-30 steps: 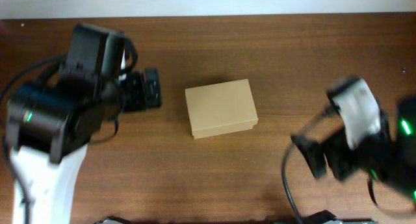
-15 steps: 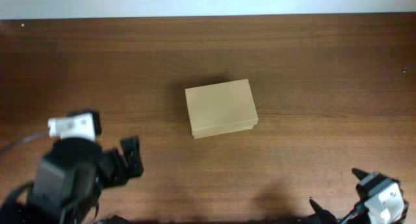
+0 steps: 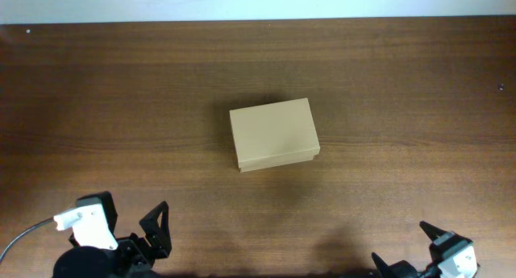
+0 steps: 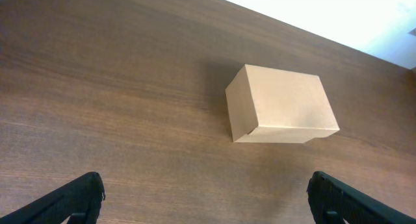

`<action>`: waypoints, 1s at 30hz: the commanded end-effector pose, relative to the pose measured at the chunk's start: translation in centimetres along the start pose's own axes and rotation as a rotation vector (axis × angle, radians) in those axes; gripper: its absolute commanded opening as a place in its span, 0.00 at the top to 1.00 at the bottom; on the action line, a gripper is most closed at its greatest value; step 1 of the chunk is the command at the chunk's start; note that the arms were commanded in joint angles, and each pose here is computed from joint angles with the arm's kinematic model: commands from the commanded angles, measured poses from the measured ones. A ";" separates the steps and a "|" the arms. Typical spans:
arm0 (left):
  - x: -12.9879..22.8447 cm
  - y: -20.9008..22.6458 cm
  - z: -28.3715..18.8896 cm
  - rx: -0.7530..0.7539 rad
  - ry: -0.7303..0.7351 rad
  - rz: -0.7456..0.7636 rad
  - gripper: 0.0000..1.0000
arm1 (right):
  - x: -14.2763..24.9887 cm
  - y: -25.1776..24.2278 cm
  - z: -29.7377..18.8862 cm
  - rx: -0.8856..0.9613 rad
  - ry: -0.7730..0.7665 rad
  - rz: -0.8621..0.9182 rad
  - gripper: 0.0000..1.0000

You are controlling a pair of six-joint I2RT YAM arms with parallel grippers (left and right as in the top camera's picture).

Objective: Pack container

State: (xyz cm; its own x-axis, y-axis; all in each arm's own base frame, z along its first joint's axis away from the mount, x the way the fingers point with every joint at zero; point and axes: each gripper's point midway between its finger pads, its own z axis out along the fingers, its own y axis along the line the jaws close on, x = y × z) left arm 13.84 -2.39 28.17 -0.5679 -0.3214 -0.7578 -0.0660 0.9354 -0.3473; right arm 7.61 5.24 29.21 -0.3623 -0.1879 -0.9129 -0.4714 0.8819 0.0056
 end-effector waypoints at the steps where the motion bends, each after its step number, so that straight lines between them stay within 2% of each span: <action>1: 0.7 0.7 0.4 -0.012 -0.010 -0.003 0.00 | 0.2 0.1 -0.5 0.003 -0.047 0.017 0.01; 9: 1.0 -0.3 0.6 0.045 0.004 -0.009 0.00 | 0.0 0.2 -0.8 0.004 -0.070 0.014 0.01; 21: 1.1 -0.2 0.6 0.042 0.009 -0.008 0.00 | 0.0 0.2 -0.8 0.004 -0.069 0.014 0.01; 30: 2.8 0.9 0.5 -0.004 0.075 0.013 0.00 | 0.0 0.2 -0.8 0.004 -0.069 0.014 0.01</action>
State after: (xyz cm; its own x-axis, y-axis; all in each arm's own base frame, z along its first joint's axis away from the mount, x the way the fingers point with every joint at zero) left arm 13.10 -2.47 26.01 -0.6116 -0.3027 -0.7309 -0.0643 0.9399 -0.3355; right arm 6.89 4.98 29.51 -0.3125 -0.1603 -0.9363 -0.4685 0.8835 0.0051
